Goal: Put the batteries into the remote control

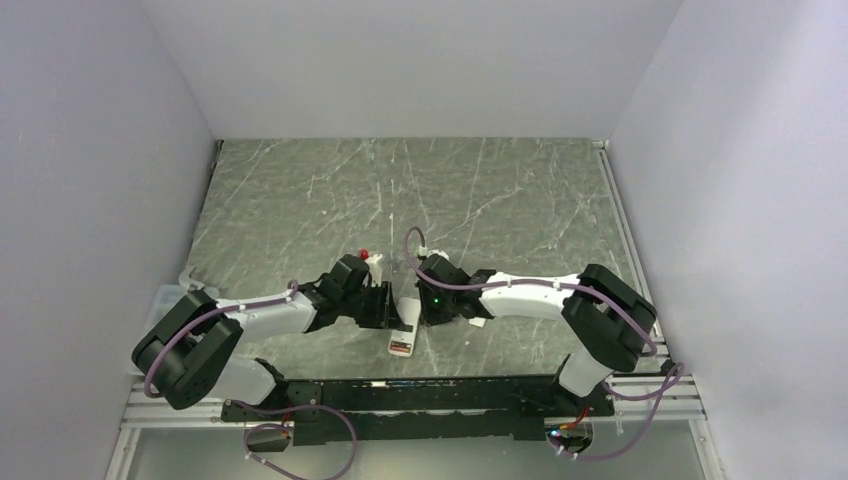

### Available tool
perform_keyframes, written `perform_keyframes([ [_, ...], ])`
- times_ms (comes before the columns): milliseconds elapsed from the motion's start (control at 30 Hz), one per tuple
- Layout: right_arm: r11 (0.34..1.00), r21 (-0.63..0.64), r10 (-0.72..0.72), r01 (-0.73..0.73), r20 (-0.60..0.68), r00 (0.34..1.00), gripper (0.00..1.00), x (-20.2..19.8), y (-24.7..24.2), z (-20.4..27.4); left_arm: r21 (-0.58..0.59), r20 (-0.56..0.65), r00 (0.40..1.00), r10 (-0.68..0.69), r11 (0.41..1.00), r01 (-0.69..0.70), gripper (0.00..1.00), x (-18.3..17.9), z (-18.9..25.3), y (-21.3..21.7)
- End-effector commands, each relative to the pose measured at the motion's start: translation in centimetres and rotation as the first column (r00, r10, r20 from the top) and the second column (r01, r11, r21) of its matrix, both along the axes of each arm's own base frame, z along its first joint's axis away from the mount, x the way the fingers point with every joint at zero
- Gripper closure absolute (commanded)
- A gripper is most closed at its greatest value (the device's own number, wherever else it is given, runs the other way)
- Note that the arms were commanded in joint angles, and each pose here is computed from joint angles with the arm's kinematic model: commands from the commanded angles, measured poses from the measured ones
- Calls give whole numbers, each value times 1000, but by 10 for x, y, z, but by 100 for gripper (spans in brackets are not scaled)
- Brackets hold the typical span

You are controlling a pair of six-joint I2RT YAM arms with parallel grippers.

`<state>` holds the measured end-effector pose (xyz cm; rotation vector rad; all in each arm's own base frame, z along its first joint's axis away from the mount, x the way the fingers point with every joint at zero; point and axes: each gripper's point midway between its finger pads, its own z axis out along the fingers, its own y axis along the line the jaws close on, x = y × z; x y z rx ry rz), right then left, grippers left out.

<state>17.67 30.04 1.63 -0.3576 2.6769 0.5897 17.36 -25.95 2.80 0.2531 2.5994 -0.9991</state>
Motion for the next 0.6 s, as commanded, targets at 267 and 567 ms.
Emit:
perform_keyframes([
  [267, 998, -39, 43, -43, -10, 999, 93, 14, 10, -12, -12, -16, 999, 30, 999, -31, 58, -22, 2, 9],
  [567, 996, -21, 80, -81, -38, 996, 93, 16, 25, -15, -44, -27, 999, 37, 998, -38, 58, -32, 6, 7],
])
